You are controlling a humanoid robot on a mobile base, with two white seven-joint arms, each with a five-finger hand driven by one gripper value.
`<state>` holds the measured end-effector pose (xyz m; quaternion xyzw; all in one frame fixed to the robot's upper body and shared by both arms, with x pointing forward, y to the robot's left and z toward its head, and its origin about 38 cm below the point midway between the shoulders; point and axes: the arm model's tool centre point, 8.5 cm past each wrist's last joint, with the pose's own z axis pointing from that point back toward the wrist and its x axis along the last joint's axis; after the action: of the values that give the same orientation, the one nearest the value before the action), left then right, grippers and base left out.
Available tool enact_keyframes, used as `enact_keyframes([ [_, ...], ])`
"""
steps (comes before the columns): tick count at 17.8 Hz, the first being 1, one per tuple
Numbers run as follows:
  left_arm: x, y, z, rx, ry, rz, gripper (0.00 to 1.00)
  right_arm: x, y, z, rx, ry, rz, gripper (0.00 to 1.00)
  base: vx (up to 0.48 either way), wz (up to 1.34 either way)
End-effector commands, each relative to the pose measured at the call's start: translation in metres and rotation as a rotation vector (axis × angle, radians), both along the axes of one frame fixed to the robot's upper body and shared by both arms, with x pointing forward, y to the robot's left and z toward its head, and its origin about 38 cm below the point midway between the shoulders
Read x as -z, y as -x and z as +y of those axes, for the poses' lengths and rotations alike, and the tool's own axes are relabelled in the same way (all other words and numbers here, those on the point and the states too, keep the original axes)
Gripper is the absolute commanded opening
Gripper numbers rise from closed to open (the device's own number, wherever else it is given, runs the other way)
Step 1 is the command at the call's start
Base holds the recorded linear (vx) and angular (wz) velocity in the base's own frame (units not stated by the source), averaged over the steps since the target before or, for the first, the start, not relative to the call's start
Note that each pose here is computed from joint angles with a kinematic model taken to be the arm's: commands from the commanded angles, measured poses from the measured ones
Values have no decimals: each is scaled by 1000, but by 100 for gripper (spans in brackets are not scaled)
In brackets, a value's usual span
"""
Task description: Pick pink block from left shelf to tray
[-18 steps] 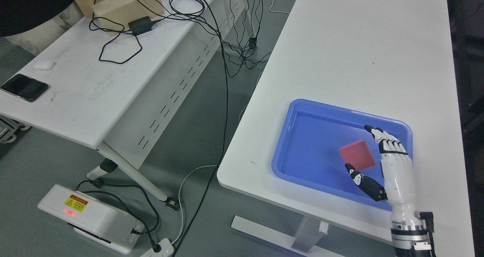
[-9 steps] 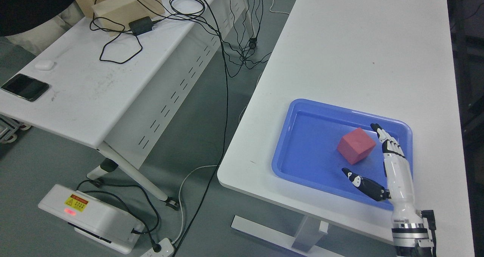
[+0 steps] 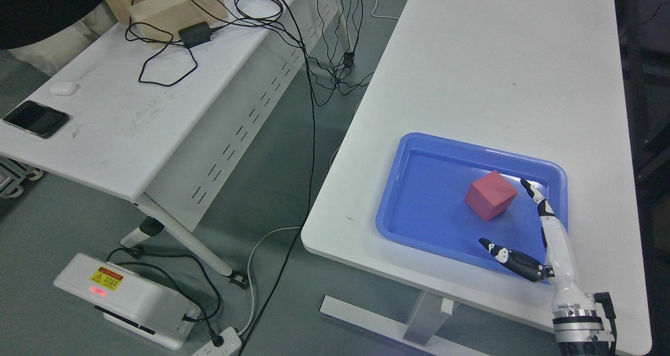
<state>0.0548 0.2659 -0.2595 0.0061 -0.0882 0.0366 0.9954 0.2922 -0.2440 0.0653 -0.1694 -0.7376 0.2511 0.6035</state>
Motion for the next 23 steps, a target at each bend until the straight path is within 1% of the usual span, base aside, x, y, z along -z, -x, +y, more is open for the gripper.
enact_keyframes([
  [1, -1, -6, 12, -7, -18, -18, 100, -1, 1, -22, 63, -328, 26, 100, -62, -28],
  [4, -1, -6, 12, -7, -18, -18, 100, 2, 3, -24, 80, -363, 44, 100, -104, -26],
  [8, -1, -6, 12, -7, -18, -18, 100, 5, 1, -38, 150, -392, 82, 100, -151, 9],
  [10, -1, -6, 12, -7, -18, -18, 100, 6, 1, -37, 147, -394, 86, 100, -205, 77],
  [15, -1, -6, 12, -7, -18, -18, 100, 6, -1, -30, 102, -391, 100, 100, -192, 49],
  [18, -1, -6, 12, -7, -18, -18, 100, 6, -2, -30, 107, -396, 100, 100, -184, -385],
  [21, -1, -6, 12, -7, -18, -18, 100, 8, -2, -21, 111, -428, 104, 100, -186, -361],
  [22, -1, -6, 12, -7, -18, -18, 100, 7, -6, -13, 118, -461, 101, 100, -176, -118],
  [23, -1, -6, 12, -7, -18, -18, 100, 5, -11, -10, 126, -475, 110, 100, -176, -118],
])
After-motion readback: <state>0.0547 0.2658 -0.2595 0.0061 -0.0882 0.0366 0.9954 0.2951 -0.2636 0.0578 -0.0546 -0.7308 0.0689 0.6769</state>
